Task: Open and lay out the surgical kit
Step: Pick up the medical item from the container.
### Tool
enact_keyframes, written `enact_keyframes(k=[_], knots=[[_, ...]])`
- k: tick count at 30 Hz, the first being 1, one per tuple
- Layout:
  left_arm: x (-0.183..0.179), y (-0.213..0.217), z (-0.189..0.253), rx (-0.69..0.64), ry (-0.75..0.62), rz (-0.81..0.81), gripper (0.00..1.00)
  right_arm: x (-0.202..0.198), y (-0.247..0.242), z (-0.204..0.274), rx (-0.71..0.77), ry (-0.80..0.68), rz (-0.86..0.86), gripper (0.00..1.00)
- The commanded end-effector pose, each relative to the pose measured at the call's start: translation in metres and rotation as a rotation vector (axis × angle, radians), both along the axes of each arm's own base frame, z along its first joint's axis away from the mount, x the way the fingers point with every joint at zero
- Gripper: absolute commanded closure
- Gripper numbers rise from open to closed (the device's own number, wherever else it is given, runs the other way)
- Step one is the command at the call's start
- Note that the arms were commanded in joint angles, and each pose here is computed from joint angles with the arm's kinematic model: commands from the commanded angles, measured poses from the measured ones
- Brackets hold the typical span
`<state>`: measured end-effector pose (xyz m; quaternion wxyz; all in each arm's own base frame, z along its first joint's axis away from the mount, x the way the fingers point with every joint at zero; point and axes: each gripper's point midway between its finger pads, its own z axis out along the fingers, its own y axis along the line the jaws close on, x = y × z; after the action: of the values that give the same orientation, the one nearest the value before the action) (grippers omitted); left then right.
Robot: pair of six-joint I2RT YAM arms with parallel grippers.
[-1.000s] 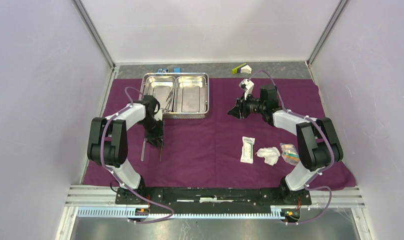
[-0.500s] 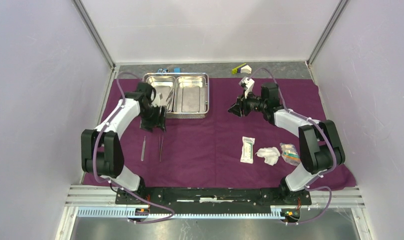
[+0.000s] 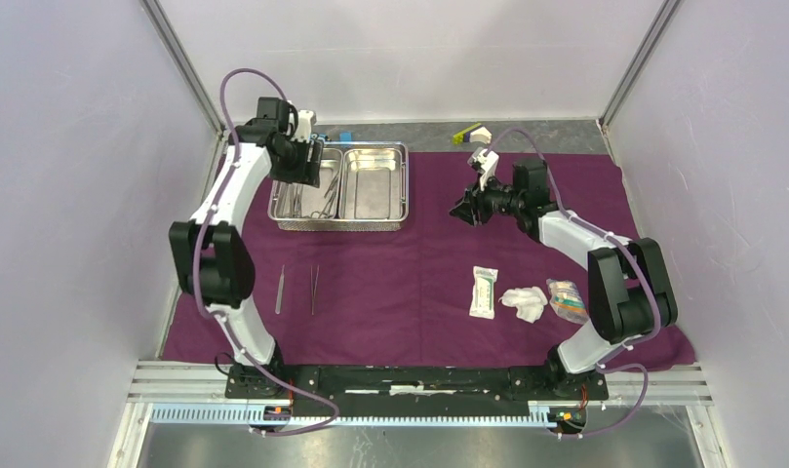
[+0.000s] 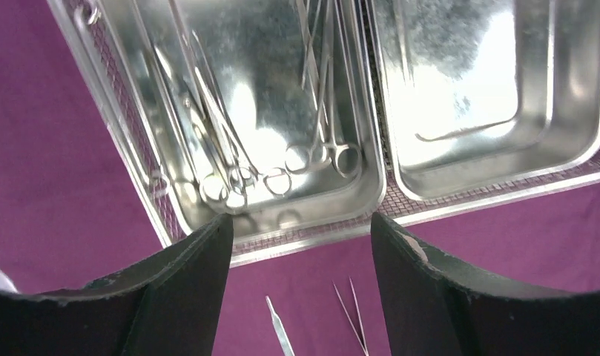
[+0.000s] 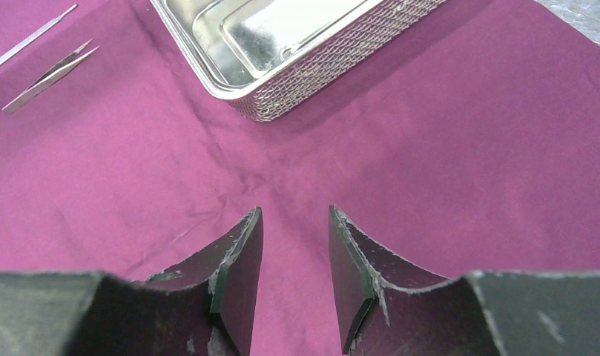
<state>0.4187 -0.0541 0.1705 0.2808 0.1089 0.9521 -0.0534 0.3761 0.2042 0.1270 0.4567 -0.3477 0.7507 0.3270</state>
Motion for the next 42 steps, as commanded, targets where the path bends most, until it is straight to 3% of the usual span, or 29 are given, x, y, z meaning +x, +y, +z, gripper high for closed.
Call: enact_keyframes(k=[1,17,27,38,42], knots=[[0.031,0.007,-0.026,0.052,0.028,-0.056,0.25,0.011,-0.007,0.025,-0.002,-0.086,-0.006,0.56],[0.088,0.047,-0.098,0.132,0.088,0.068,0.37,0.02,-0.026,0.0,0.012,-0.001,-0.028,0.57],[0.09,0.052,-0.121,0.147,0.129,0.083,0.45,0.018,-0.028,-0.006,0.025,0.025,-0.021,0.58],[0.088,0.049,-0.132,0.108,0.157,0.093,0.62,0.017,-0.033,-0.007,0.056,0.048,-0.023,0.59],[0.093,0.051,-0.12,0.119,0.125,0.099,0.58,0.018,-0.034,-0.007,0.063,0.053,-0.024,0.59]])
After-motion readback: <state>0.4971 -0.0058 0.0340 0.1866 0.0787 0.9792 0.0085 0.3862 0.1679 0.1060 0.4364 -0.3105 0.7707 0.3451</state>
